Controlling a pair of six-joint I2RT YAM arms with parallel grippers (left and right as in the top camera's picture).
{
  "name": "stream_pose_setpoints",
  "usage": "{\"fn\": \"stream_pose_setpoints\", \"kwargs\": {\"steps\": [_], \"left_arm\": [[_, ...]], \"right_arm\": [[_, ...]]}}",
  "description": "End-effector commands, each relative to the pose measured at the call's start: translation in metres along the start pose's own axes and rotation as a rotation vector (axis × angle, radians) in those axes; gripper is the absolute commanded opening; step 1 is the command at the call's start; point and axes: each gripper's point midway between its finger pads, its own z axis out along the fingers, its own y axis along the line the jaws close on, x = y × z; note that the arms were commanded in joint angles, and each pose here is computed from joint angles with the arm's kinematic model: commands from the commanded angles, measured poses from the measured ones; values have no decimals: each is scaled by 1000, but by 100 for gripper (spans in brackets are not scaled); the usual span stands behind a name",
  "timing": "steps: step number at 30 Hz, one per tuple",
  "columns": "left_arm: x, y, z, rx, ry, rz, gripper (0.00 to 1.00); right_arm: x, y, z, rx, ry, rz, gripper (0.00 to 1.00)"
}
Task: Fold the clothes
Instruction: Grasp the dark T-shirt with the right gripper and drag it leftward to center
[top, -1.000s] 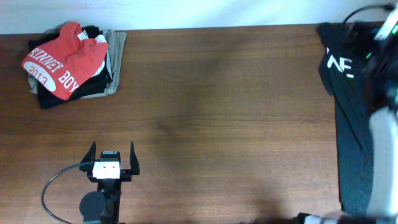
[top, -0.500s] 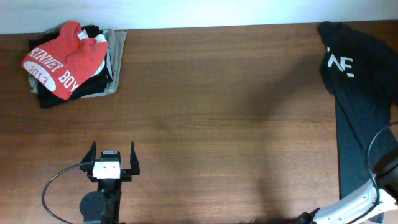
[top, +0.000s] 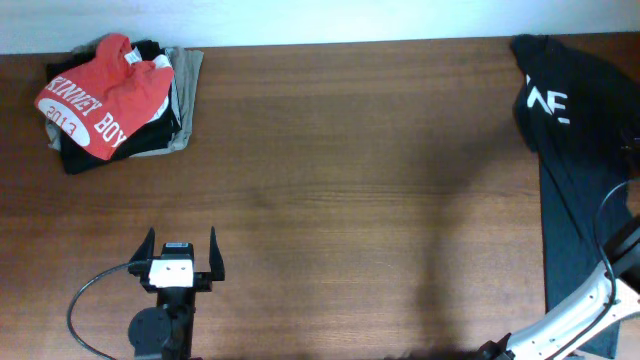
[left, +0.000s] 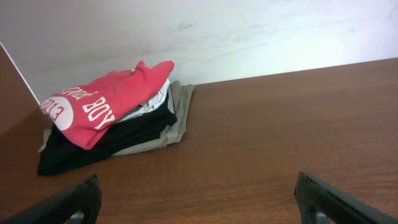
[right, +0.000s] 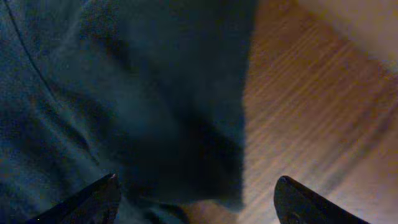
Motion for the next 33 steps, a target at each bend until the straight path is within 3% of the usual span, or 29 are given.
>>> {"fn": "stream_pose_setpoints", "kwargs": {"steps": [1, 3, 7, 10, 13, 20, 24, 28, 33], "left_arm": [[1, -1, 0, 6, -2, 16, 99], [1, -1, 0, 6, -2, 16, 99], [1, -1, 0, 6, -2, 16, 99], [1, -1, 0, 6, -2, 16, 99], [1, -1, 0, 6, -2, 16, 99], [1, -1, 0, 6, -2, 16, 99], [1, -1, 0, 6, -2, 16, 99], [1, -1, 0, 6, -2, 16, 99], [1, -1, 0, 6, -2, 16, 99]], "right_arm": [[12, 6, 18, -5, 26, 28, 82], [10, 5, 19, -5, 13, 26, 82], [7, 5, 20, -5, 2, 26, 66], [7, 5, 20, -5, 2, 27, 42], [3, 5, 16, -5, -6, 28, 6], [-58, 47, -51, -56, -153, 25, 4], [-74, 151, -102, -182, -216, -107, 4], [-39, 282, -135, -425, -186, -263, 4], [69, 451, -203, -739, -83, -502, 4]]}}
